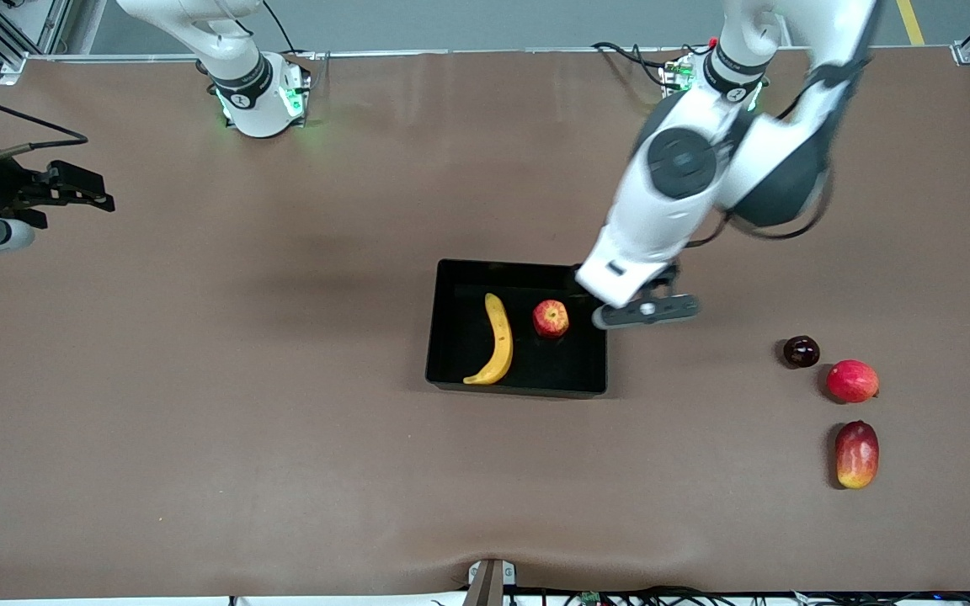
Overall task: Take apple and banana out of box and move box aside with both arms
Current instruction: 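Lower the left gripper and grasp the red apple in the tray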
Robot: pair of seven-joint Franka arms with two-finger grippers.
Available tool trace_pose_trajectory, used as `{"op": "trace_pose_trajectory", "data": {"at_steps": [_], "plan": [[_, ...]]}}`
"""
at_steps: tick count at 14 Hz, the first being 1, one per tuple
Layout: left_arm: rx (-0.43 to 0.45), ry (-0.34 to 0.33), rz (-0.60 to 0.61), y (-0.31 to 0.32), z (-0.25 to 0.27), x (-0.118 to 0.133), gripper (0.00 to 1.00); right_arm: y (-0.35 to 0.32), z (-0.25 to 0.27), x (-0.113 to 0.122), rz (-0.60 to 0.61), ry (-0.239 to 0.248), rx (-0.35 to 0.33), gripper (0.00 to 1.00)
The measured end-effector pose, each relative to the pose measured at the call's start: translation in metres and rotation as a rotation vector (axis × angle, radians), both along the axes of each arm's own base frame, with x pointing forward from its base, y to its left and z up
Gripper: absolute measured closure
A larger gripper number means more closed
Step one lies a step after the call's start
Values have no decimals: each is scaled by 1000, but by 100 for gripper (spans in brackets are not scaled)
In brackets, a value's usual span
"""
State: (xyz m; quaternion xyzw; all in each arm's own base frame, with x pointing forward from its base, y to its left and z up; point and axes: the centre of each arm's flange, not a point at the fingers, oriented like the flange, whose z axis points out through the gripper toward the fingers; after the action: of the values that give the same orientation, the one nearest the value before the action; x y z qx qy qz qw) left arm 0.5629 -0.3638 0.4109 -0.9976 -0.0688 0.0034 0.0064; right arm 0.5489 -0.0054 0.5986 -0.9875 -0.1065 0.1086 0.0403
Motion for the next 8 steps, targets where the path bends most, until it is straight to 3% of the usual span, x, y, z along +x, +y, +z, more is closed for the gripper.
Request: {"op": "trace_pose_trajectory", "data": {"at_steps": [4,8], "plan": [[26,-27,88,-43,-74,-11,0,0,-1,0,0,2,0,0],[29,-6,75,-59,-128,-18,0,-1,-3,1,-2,8,0,0]]}}
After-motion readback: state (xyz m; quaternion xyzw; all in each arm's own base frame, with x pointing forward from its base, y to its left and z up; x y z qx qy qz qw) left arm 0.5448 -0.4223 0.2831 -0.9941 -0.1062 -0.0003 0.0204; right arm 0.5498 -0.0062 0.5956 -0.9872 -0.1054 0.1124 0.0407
